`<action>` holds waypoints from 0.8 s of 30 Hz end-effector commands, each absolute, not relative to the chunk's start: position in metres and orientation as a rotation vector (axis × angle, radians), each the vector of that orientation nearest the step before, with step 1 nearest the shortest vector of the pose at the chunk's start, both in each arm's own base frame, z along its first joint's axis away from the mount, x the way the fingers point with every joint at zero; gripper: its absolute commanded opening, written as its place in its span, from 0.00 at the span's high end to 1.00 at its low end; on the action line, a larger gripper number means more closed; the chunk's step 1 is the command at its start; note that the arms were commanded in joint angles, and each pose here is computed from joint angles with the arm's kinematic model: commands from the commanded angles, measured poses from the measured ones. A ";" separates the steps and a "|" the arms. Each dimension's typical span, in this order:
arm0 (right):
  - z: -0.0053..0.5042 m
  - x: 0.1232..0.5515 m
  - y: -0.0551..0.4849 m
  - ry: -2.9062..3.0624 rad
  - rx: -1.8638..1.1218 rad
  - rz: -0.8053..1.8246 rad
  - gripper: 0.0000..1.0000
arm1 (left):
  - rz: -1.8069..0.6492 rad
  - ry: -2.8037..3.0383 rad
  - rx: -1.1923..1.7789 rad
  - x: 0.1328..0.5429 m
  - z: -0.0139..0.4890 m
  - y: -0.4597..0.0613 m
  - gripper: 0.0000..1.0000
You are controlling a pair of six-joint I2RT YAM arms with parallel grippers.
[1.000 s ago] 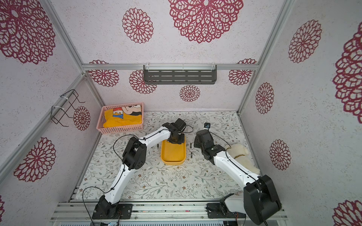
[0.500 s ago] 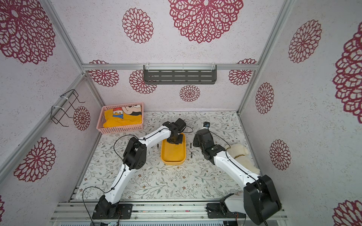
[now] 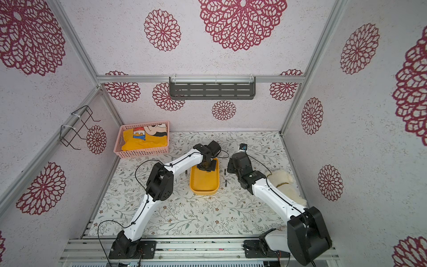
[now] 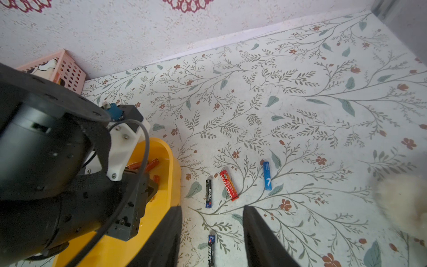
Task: Take the batteries out of the storage box
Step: Pick up the battery from the storage box, then place the battery at the center of the board.
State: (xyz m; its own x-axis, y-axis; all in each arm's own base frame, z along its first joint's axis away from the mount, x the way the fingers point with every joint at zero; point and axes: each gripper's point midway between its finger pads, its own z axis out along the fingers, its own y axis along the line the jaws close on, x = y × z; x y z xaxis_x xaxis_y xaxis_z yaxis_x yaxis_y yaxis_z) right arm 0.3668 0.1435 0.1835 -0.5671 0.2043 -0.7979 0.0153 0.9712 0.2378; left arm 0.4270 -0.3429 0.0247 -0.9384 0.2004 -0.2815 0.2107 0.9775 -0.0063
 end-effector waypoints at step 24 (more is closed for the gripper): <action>0.176 0.355 0.223 2.112 -0.216 0.400 0.50 | -0.178 2.836 -0.155 0.322 0.081 -0.207 1.00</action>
